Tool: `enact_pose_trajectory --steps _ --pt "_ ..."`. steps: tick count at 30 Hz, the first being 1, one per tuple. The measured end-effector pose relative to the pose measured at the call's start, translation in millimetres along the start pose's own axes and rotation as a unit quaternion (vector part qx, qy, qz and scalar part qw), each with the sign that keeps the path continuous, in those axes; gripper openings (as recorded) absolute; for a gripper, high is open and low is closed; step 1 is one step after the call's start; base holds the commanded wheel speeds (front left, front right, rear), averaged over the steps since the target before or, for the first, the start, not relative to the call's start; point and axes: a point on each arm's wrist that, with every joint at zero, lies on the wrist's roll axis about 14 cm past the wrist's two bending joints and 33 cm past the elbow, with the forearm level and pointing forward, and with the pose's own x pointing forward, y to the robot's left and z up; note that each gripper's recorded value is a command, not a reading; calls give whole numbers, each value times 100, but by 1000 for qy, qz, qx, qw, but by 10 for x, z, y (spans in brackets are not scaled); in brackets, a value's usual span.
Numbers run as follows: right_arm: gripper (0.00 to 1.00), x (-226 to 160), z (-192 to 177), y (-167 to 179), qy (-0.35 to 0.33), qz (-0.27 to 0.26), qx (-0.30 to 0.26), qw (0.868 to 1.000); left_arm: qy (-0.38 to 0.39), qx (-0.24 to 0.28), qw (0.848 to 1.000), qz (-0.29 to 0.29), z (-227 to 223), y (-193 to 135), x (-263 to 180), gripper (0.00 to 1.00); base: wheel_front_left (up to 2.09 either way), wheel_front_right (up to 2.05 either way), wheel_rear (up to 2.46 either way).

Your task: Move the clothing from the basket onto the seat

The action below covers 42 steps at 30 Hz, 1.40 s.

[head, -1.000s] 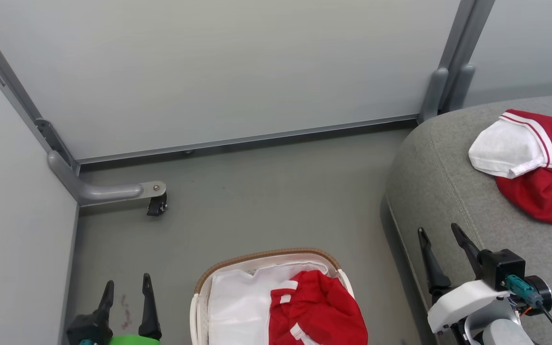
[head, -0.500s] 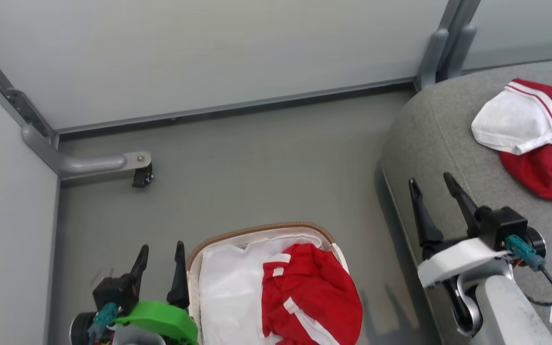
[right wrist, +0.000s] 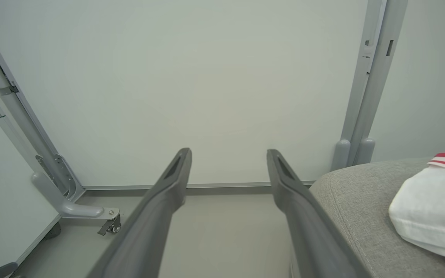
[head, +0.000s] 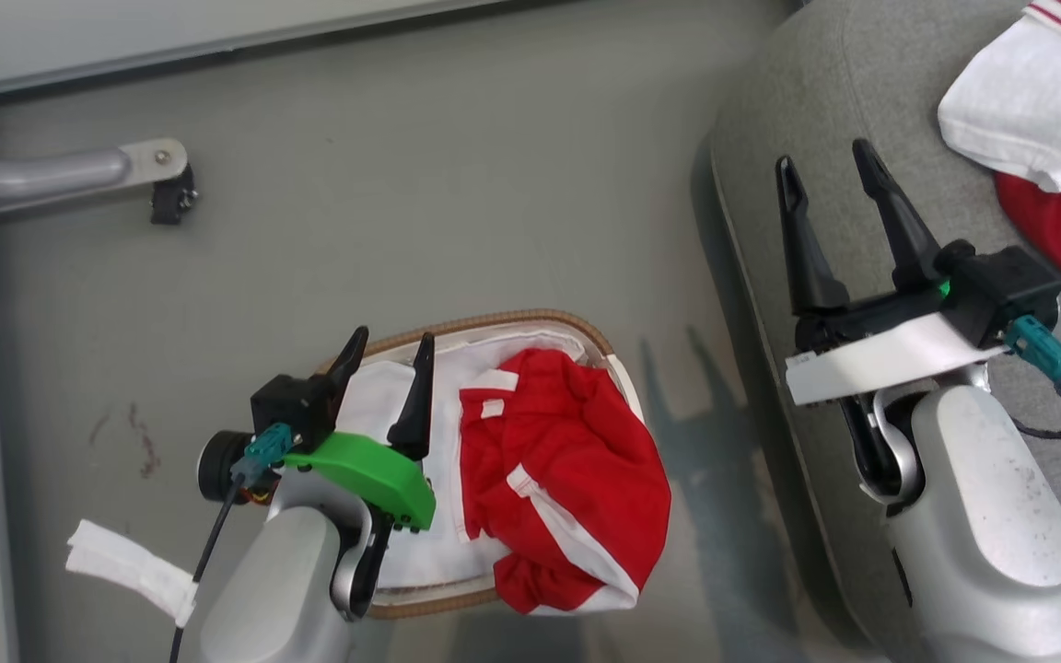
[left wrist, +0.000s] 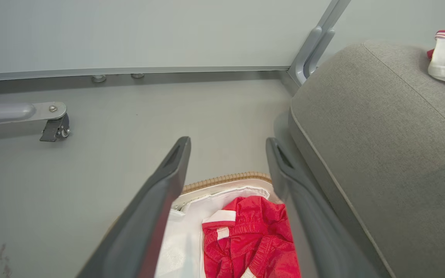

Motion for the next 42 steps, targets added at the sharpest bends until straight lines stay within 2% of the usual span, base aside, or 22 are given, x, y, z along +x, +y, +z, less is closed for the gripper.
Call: enact_pose_trajectory --steps 9,19,29,42 --pt "100 298 -267 -119 5 2 1 1000 80 -28 995 -61 -581 -197 477 100 0 0 0" --pt "100 365 -665 -283 33 -7 4 999 176 -63 977 -105 -1329 -314 691 100 0 0 0" --pt "100 296 -954 -442 63 -20 -5 998 282 -88 944 -146 -2022 -493 595 100 0 0 0" --pt "100 244 -1135 -505 83 -25 -9 996 389 -94 904 -148 -2548 -467 296 100 0 0 0"
